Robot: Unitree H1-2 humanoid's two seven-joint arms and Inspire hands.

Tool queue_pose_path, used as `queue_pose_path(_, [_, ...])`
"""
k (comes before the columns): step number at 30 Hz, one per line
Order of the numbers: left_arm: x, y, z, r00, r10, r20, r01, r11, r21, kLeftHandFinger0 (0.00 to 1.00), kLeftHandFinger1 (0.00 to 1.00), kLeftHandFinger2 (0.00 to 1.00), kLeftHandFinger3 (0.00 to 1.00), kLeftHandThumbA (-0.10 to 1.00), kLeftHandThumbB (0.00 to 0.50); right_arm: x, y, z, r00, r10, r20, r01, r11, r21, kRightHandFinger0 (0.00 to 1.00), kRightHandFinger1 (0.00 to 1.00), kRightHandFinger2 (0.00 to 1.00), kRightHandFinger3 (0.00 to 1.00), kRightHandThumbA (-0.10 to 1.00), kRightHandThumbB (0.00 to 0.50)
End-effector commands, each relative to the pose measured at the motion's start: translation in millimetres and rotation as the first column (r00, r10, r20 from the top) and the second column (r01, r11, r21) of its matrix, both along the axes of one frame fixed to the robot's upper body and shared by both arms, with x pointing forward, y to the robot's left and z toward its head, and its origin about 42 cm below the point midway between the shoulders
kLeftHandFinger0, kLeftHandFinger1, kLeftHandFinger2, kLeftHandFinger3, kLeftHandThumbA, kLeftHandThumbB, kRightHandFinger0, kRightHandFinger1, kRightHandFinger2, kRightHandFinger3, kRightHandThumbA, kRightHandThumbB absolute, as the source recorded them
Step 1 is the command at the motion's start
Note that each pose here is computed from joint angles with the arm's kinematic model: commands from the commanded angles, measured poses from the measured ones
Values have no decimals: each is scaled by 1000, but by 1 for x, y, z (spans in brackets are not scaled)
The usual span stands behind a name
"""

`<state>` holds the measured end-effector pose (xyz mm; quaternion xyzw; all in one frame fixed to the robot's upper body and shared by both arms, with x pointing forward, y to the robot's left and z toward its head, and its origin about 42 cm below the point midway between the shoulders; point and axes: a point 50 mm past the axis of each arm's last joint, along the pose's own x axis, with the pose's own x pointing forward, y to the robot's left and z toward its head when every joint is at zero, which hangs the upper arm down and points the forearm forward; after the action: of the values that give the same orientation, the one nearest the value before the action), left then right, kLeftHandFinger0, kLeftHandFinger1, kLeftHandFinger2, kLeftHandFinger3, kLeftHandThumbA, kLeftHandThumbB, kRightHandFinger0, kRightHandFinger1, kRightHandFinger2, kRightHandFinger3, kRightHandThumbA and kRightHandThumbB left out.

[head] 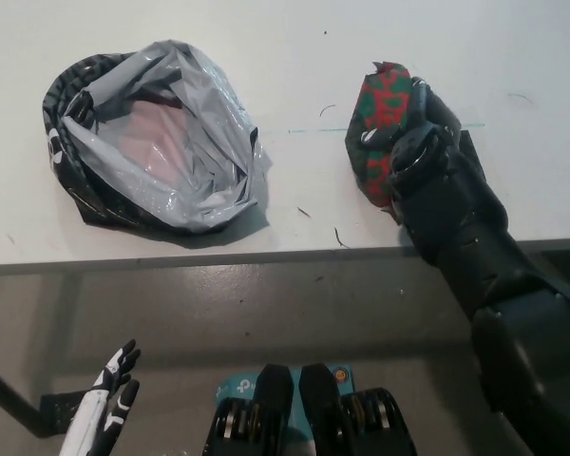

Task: The robot uses its right hand to pick up a bag of coffee beans and puts it in the black plastic bag, then the robot grabs the top of the bag and lifts it.

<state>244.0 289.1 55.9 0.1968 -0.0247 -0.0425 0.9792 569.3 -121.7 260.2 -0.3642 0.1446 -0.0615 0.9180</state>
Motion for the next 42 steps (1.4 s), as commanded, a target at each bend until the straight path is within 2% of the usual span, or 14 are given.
queue_pose_path(1, [2, -1, 10, 998, -25, 60, 23, 1000, 21, 1000, 1000, 1000, 1000, 1000, 265, 9, 4, 33, 994, 2, 107, -22, 984, 179, 1000, 1000, 1000, 1000, 1000, 458])
queue_pose_path(11, [4, 0, 13, 998, -16, 61, 15, 1000, 9, 1000, 1000, 1000, 1000, 1000, 285, 1, -12, -17, 1000, -8, -26, 20, 865, 502, 1000, 1000, 1000, 1000, 984, 423])
queue_pose_path(13, [6, 0, 14, 998, -14, 68, 14, 1000, 8, 1000, 1000, 1000, 1000, 1000, 287, -2, -14, -29, 998, -39, -56, 64, 819, 570, 1000, 1000, 1000, 1000, 835, 394])
queue_pose_path(15, [7, 0, 15, 997, -12, 70, 11, 1000, 9, 1000, 1000, 1000, 1000, 1000, 282, -7, -16, -42, 991, -102, -84, 132, 794, 593, 641, 1000, 1000, 1000, 439, 389])
queue_pose_path(16, [7, 0, 15, 997, -13, 73, 13, 1000, 3, 1000, 1000, 1000, 1000, 1000, 281, -9, -19, -49, 987, -119, -110, 161, 806, 569, 179, 489, 903, 1000, 126, 261])
queue_pose_path(18, [8, 1, 16, 997, -14, 76, 14, 1000, 2, 1000, 1000, 1000, 1000, 1000, 279, -14, -22, -61, 986, -131, -103, 166, 835, 525, 10, 75, 422, 1000, -60, 265])
queue_pose_path(19, [9, 1, 17, 997, -14, 80, 14, 1000, 6, 1000, 1000, 1000, 1000, 1000, 278, -18, -23, -69, 986, -141, -90, 168, 836, 523, 2, 53, 371, 1000, -92, 231])
queue_pose_path(20, [10, 1, 18, 997, -12, 79, 12, 1000, 5, 1000, 1000, 1000, 1000, 1000, 280, -21, -25, -76, 981, -170, -96, 195, 803, 563, 77, 329, 741, 756, -100, 204])
queue_pose_path(22, [10, 1, 18, 997, -12, 80, 11, 1000, 7, 1000, 1000, 1000, 1000, 1000, 283, -23, -26, -81, 978, -188, -95, 206, 764, 612, 125, 440, 859, 691, -100, 196])
queue_pose_path(23, [12, 1, 18, 996, -11, 84, 10, 1000, 8, 1000, 1000, 1000, 1000, 1000, 285, -24, -28, -86, 972, -208, -106, 220, 670, 709, 123, 448, 862, 895, -100, 186])
queue_pose_path(27, [13, 1, 20, 996, -9, 87, 9, 1000, 7, 1000, 1000, 1000, 1000, 1000, 286, -25, -30, -89, 962, -236, -134, 243, 529, 813, 15, 307, 773, 844, -100, 200])
queue_pose_path(31, [15, 1, 20, 996, -7, 88, 7, 1000, 2, 1000, 1000, 1000, 1000, 1000, 288, -25, -31, -90, 949, -250, -193, 246, 203, 948, 0, 183, 708, 728, -100, 182])
queue_pose_path(33, [15, 0, 20, 996, -5, 90, 5, 1000, 1, 1000, 1000, 1000, 1000, 1000, 288, -24, -30, -91, 947, -225, -229, 235, 0, 972, 0, 71, 638, 1000, -100, 178])
queue_pose_path(42, [16, 1, 20, 996, -12, 87, 13, 1000, -9, 1000, 1000, 1000, 1000, 1000, 271, -16, -25, -70, 972, -112, -209, 120, -529, 840, 0, 39, 647, 1000, -100, 108])
